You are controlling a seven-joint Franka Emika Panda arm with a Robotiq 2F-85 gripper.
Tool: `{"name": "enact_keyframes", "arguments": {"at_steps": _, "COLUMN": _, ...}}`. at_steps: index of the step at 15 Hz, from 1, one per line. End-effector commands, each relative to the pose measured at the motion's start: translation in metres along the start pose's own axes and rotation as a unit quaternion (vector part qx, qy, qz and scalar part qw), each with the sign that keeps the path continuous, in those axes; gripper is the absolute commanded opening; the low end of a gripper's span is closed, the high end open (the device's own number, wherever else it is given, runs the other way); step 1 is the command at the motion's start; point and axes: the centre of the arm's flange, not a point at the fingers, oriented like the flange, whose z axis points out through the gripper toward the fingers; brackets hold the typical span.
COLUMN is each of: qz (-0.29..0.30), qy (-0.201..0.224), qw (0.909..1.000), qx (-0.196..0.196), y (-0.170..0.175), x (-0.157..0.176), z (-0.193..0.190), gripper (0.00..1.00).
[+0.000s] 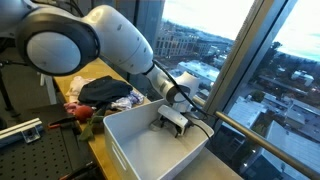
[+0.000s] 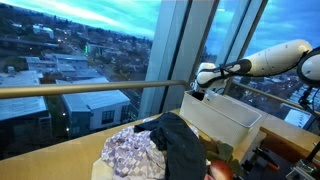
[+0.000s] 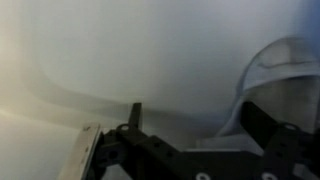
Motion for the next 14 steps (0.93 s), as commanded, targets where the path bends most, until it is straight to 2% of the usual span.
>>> {"name": "enact_keyframes", "arguments": {"at_steps": 1, "qz": 0.009, "qy": 0.001, "qw": 0.9995, "qx": 0.030, "y": 0.030, "x": 0.030, "z": 0.007, "gripper": 1.00}}
{"name": "enact_keyframes", "arguments": {"at_steps": 2, "qz": 0.016, "qy": 0.001, "qw": 0.9992, "qx": 0.036, "y": 0.033, "x": 0.029, "z": 0.003, "gripper": 1.00}}
{"name": "enact_keyframes", "arguments": {"at_steps": 3, "qz": 0.023, "qy": 0.003, "qw": 0.9990, "qx": 0.039, "y": 0.037, "x": 0.027, "z": -0.001, "gripper": 0.75}}
{"name": "enact_keyframes", "arguments": {"at_steps": 4, "qz": 0.027, "qy": 0.003, "qw": 0.9988, "qx": 0.041, "y": 0.041, "x": 0.025, "z": -0.004, "gripper": 0.74}}
{"name": "enact_keyframes", "arguments": {"at_steps": 13, "qz": 0.043, "qy": -0.006, "qw": 0.9963, "qx": 0.074, "y": 0.075, "x": 0.000, "z": -0.015, "gripper": 0.05}}
{"name": "enact_keyframes", "arguments": {"at_steps": 14, "qz": 0.035, "qy": -0.006, "qw": 0.9964, "qx": 0.077, "y": 0.072, "x": -0.003, "z": -0.018, "gripper": 0.05}}
